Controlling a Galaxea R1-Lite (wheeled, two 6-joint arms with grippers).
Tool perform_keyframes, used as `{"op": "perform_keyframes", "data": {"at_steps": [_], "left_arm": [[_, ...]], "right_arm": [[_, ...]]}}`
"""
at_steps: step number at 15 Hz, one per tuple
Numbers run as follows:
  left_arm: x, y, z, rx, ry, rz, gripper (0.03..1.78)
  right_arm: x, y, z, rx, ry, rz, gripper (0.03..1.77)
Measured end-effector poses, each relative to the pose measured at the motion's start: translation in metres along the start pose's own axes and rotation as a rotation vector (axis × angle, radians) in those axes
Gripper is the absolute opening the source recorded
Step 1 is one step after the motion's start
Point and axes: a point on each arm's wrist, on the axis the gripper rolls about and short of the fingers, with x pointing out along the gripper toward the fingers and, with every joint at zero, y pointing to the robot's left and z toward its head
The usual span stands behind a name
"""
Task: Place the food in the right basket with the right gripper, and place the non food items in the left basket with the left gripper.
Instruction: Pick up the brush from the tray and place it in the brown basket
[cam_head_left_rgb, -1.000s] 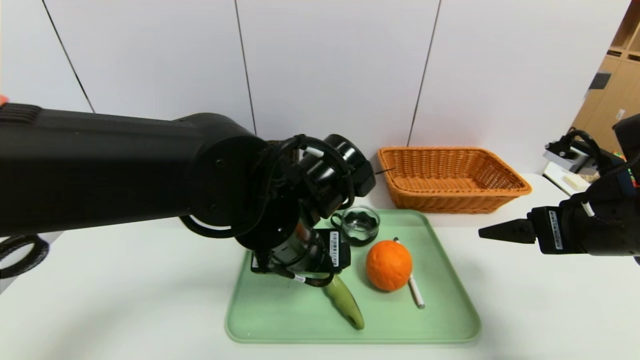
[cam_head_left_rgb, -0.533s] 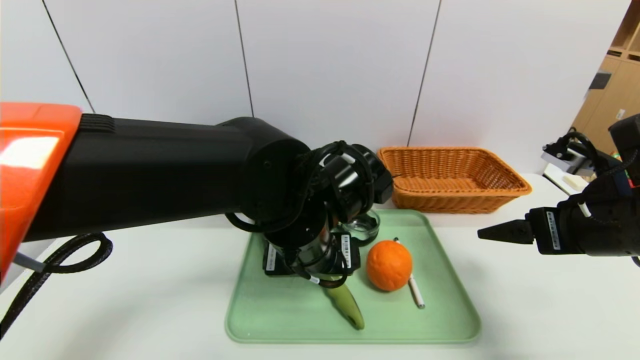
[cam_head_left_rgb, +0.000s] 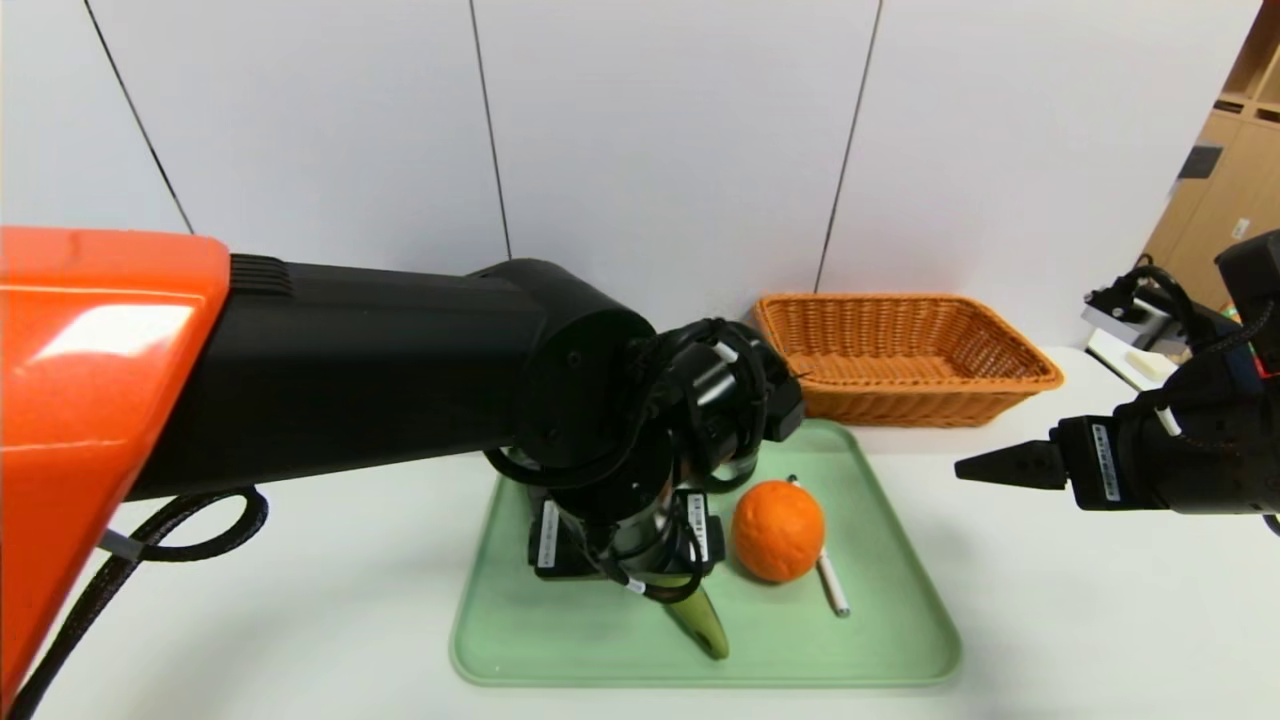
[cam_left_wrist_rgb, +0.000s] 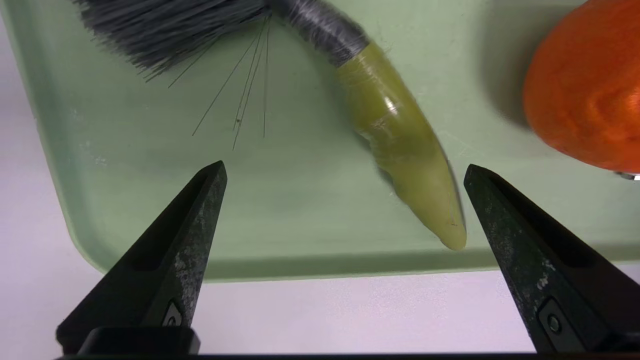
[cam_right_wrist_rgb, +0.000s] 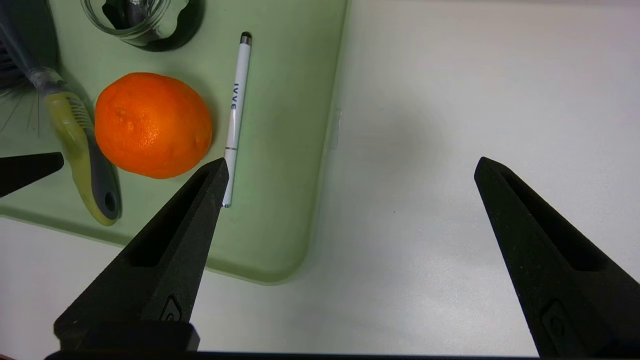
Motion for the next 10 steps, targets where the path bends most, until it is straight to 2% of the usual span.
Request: {"op": "perform_keyframes", "data": {"at_steps": [4,10], "left_arm": [[0.002,0.001,-0.01,-0.024,0.048,0.077,1.69],[-0.02,-0.003,-0.004,-0.041,0.039,0.06,1.69]], "right_arm": [[0.0,0.003,0.0,-0.009,0.0,0.009,1.7],[0.003,0.005,-0.001,-0.016,0.013,0.016,1.7]]}}
